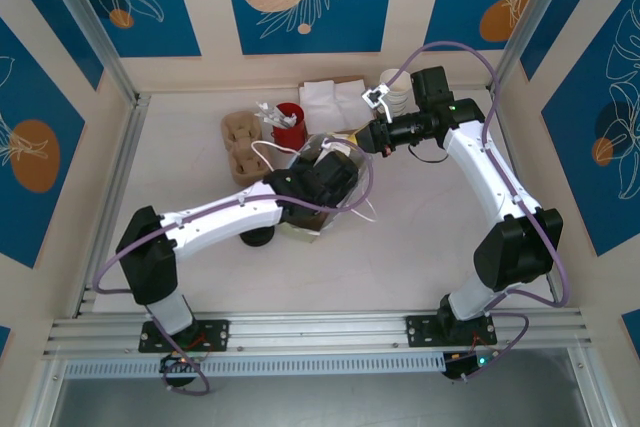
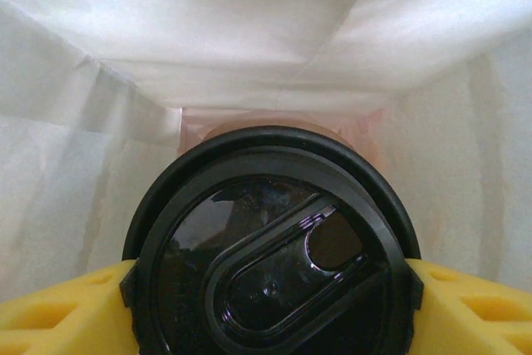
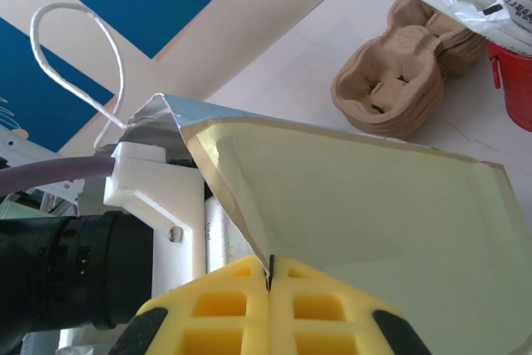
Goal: Pack the takeout coffee
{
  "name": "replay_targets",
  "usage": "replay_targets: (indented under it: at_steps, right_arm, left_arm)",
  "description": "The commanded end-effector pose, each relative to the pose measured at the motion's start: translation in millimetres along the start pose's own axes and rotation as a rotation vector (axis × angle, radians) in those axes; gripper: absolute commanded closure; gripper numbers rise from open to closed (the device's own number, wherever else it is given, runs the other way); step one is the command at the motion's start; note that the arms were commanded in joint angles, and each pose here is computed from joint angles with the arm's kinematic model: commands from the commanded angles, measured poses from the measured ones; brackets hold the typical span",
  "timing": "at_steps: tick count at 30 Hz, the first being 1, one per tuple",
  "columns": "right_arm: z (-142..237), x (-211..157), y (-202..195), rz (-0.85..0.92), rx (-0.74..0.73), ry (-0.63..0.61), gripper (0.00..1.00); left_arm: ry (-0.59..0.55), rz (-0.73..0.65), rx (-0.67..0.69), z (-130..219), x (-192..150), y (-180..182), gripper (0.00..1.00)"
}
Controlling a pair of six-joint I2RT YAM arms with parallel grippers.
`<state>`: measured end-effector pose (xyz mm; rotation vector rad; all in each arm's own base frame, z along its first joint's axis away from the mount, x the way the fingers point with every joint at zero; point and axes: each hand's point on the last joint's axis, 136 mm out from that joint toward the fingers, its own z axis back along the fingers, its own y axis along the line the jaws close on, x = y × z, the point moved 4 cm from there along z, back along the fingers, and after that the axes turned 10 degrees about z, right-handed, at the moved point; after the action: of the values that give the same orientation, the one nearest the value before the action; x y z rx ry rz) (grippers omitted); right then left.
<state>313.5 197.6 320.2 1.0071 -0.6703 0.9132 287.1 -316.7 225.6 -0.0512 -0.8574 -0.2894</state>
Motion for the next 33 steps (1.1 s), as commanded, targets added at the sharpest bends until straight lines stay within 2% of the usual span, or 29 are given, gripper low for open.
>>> replay_targets:
  at_steps: [1,6,12,18,28,33]
  right_arm:
    - [1,2,43,0.001,0.132,-0.029,1.00]
    - [4,2,43,0.023,0.113,-0.049,0.95]
    - [7,2,36,0.019,0.054,-0.045,0.75]
    - [25,14,33,0.023,-0.020,-0.100,0.59]
    - [65,34,29,0.060,-0.236,-0.198,0.55]
    - [73,34,35,0.075,-0.280,-0.217,0.53]
  left_arm:
    - [0.011,0.023,-0.006,-9,1,-5,0.27]
    - [0.046,0.046,-0.004,-19,-2,-5,0.26]
    - [0.072,0.074,-0.008,-28,-6,-4,0.26]
    - [0.111,0.108,-0.002,-38,-9,-2,0.26]
    - [0.203,0.160,-0.012,-51,-10,2,0.26]
    - [0.266,0.176,-0.024,-61,-10,-2,0.27]
